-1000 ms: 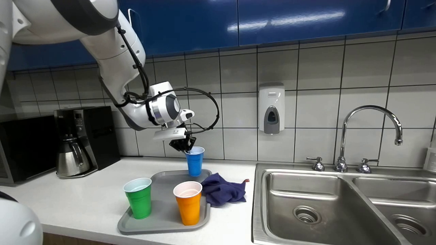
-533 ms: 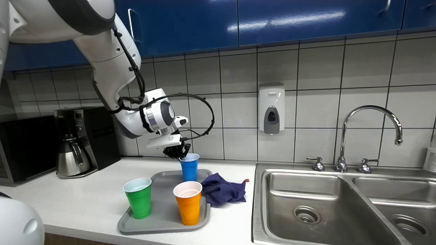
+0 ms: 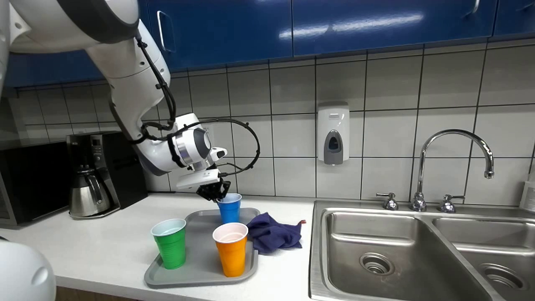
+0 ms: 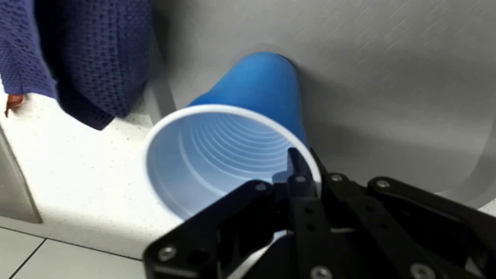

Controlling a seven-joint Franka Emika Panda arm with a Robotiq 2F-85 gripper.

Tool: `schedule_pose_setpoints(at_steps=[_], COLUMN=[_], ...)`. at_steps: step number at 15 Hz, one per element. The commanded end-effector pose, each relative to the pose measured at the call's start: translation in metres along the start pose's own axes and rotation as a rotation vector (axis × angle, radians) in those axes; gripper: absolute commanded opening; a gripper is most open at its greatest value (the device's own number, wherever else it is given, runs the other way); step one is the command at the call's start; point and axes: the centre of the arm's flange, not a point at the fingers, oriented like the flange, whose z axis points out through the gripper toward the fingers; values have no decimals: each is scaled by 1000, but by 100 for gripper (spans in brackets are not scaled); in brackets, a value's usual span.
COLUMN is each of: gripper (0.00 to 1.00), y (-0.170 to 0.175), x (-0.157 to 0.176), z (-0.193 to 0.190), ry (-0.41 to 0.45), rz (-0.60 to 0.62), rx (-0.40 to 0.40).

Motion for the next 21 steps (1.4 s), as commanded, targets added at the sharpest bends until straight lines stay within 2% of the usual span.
schedule_pose_setpoints(at_steps=[1, 11, 21], gripper=[29, 100, 100], y=[-2, 8, 22], x=[-8, -9, -23], z=[-8, -24, -66], ry=[1, 17, 66], rz=[-22, -8, 16], rx=[-11, -2, 12])
